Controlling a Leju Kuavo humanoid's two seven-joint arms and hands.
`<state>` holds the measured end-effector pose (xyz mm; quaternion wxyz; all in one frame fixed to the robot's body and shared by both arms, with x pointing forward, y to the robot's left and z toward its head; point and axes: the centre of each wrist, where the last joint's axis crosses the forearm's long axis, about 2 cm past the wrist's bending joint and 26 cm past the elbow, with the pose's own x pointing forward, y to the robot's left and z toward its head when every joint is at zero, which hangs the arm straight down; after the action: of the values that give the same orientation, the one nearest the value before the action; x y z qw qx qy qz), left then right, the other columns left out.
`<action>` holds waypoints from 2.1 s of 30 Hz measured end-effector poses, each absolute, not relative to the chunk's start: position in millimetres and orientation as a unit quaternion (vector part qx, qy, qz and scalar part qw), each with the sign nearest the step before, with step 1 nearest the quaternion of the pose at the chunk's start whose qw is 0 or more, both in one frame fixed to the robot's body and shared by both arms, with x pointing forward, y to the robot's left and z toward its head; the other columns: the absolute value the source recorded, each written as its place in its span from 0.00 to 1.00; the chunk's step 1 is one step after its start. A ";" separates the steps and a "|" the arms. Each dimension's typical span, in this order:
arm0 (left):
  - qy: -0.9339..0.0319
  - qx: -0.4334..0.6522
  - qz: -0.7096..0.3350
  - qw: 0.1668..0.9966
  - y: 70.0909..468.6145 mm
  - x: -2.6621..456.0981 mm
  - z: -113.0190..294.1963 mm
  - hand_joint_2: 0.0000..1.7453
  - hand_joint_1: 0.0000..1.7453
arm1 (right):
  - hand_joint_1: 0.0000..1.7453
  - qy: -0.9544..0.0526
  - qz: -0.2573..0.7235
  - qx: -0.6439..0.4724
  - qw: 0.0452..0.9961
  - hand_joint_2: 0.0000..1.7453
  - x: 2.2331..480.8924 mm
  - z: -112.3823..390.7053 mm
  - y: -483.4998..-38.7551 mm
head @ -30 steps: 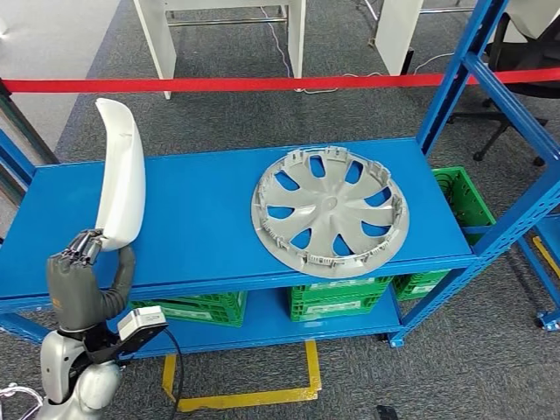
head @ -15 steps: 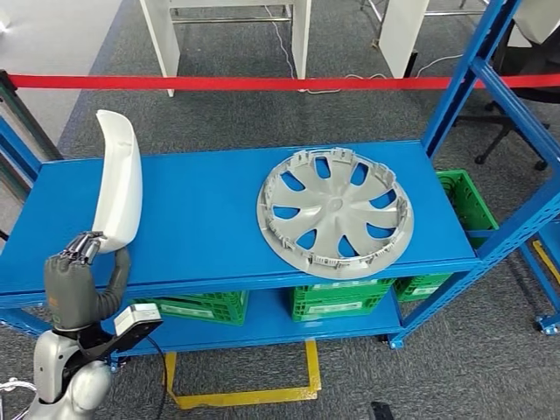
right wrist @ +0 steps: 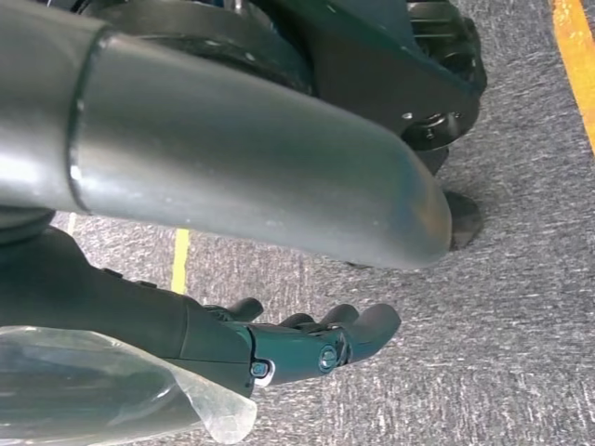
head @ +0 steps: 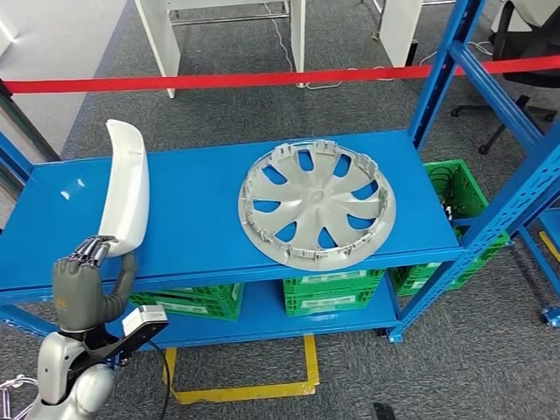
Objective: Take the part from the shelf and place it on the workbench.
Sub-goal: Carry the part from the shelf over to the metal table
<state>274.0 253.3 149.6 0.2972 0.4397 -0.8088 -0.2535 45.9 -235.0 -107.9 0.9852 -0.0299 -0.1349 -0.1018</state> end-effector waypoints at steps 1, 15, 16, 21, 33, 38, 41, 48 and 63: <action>-0.809 0.440 -0.254 0.297 253.4 274.1 149.4 1.00 1.00 | 0.00 -0.134 -0.102 -0.030 0.985 0.00 46.1 -107.9 -235.0; -0.827 0.405 -0.259 0.292 234.4 308.9 165.1 1.00 1.00 | 0.00 0.096 -0.097 0.003 0.991 0.00 51.2 -107.0 -232.0; -0.827 0.403 -0.261 0.292 233.0 310.2 165.2 1.00 1.00 | 0.00 0.099 -0.095 0.005 0.990 0.00 51.6 -106.9 -231.9; -0.825 0.397 -0.273 0.295 230.1 311.4 160.3 1.00 1.00 | 0.00 0.101 -0.094 0.007 0.990 0.00 52.3 -106.9 -231.9; -0.820 0.395 -0.286 0.298 232.7 314.0 157.2 1.00 1.00 | 0.00 0.108 -0.089 0.008 0.990 0.00 53.1 -106.7 -231.3; -0.819 0.394 -0.290 0.299 232.9 316.3 158.5 1.00 1.00 | 0.00 0.108 -0.088 0.008 0.990 0.00 52.9 -106.7 -231.3; -0.822 0.392 -0.290 0.295 231.3 319.0 162.0 1.00 1.00 | 0.00 0.107 -0.088 0.008 0.990 0.00 53.1 -106.7 -231.3; -0.824 0.383 -0.293 0.297 225.9 320.3 161.9 1.00 1.00 | 0.00 0.109 -0.089 0.006 0.990 0.00 51.5 -106.9 -231.6; -0.826 0.372 -0.302 0.298 222.5 319.9 158.7 1.00 1.00 | 0.00 0.101 -0.092 -0.005 0.991 0.00 52.7 -106.8 -232.6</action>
<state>319.9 222.5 158.7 0.2977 0.3725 -0.8256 -0.3017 52.7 -232.6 -106.8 0.9906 -0.0052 0.1010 -0.0920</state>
